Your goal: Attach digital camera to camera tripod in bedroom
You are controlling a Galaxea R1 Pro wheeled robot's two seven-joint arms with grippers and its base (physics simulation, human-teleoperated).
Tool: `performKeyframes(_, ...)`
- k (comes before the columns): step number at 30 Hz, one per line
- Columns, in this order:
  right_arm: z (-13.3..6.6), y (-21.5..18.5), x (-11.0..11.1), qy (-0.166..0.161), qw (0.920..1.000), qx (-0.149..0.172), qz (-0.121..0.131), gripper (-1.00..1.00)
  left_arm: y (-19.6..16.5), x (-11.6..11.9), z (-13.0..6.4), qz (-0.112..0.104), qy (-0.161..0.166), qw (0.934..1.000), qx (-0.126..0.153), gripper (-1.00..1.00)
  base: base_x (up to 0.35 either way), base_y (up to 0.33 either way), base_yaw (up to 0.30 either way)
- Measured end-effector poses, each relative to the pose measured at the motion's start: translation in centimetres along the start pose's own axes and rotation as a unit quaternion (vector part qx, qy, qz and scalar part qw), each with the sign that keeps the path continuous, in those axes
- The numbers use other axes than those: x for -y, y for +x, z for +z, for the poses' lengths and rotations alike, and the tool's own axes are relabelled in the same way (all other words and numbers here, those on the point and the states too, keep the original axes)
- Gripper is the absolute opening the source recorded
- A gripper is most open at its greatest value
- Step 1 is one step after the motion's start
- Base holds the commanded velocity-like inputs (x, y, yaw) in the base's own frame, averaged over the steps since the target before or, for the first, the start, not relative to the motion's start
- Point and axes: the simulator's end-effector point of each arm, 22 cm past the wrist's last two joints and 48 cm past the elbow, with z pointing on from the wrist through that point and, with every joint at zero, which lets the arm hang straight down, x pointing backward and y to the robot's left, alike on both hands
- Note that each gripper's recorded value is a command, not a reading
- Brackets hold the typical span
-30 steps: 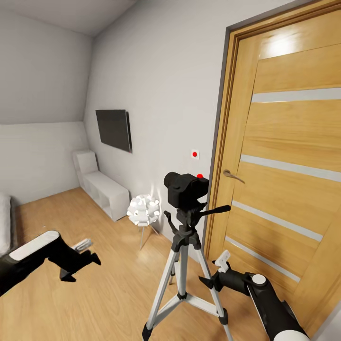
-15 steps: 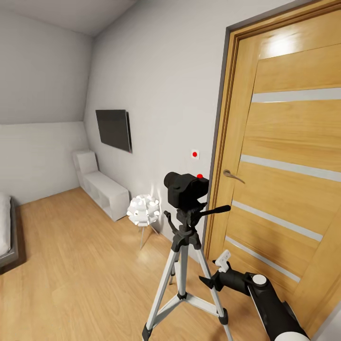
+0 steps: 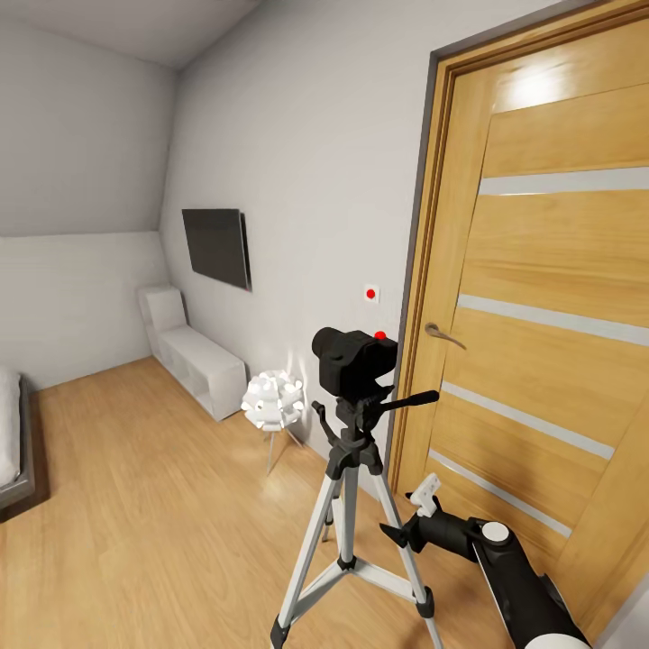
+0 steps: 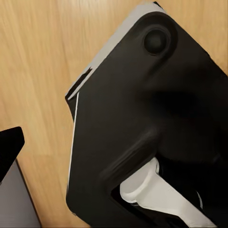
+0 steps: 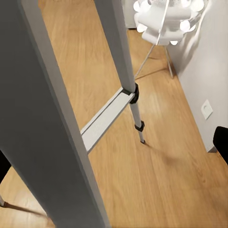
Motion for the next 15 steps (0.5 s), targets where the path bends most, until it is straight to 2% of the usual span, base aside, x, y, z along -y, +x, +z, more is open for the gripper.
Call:
performKeyframes(6, -0.13, 0.04, -0.04, 0.001, 1.0000, 0.000, -0.001, 1.00, 1.27, -0.01, 0.02, 0.001, 0.000, 1.0000, -0.006, 1.00, 0.000, 0.000, 0.000)
performKeyframes(15, -0.25, 0.31, -0.51, -0.001, 1.0000, -0.001, -0.006, 1.00, 0.72, -0.62, 0.02, -0.002, -0.004, 1.0000, -0.001, 1.00, 0.000, 0.000, 0.000)
